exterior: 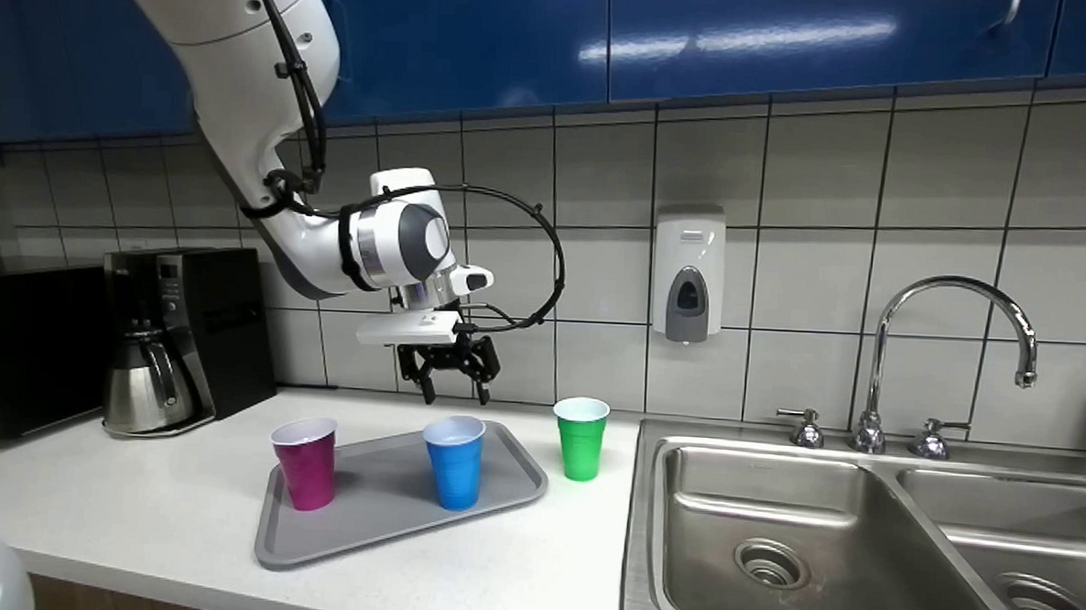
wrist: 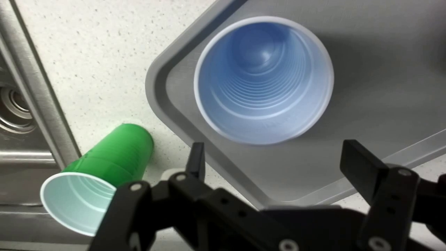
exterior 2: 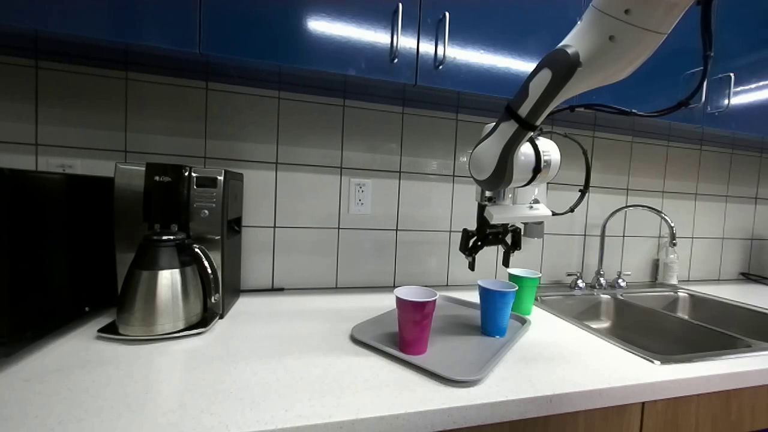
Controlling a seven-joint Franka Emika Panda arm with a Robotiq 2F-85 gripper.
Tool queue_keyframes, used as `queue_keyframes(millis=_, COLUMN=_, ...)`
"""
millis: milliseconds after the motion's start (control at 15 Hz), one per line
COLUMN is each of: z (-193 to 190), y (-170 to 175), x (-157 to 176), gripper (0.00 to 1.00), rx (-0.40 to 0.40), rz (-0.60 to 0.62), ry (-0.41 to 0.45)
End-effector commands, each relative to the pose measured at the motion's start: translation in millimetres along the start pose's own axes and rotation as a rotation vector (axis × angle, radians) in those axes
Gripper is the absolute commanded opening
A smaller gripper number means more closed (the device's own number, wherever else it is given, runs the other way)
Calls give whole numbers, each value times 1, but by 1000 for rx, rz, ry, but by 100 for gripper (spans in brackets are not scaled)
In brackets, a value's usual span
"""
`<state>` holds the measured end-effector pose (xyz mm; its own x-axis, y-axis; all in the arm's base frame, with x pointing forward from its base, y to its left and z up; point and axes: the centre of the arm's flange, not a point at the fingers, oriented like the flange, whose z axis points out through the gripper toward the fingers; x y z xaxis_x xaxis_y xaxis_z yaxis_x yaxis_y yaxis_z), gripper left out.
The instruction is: Shift the cups to the tray
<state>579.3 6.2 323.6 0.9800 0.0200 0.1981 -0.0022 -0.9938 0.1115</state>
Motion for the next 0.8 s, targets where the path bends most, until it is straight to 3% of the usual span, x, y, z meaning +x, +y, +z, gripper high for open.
queue_keyframes(millis=0, z=0, y=0, x=0, gripper=100, rx=0, rz=0, ry=0)
queue_keyframes(millis=733, z=-6, y=30, x=32, gripper=100, rx=54, rz=50, ry=14)
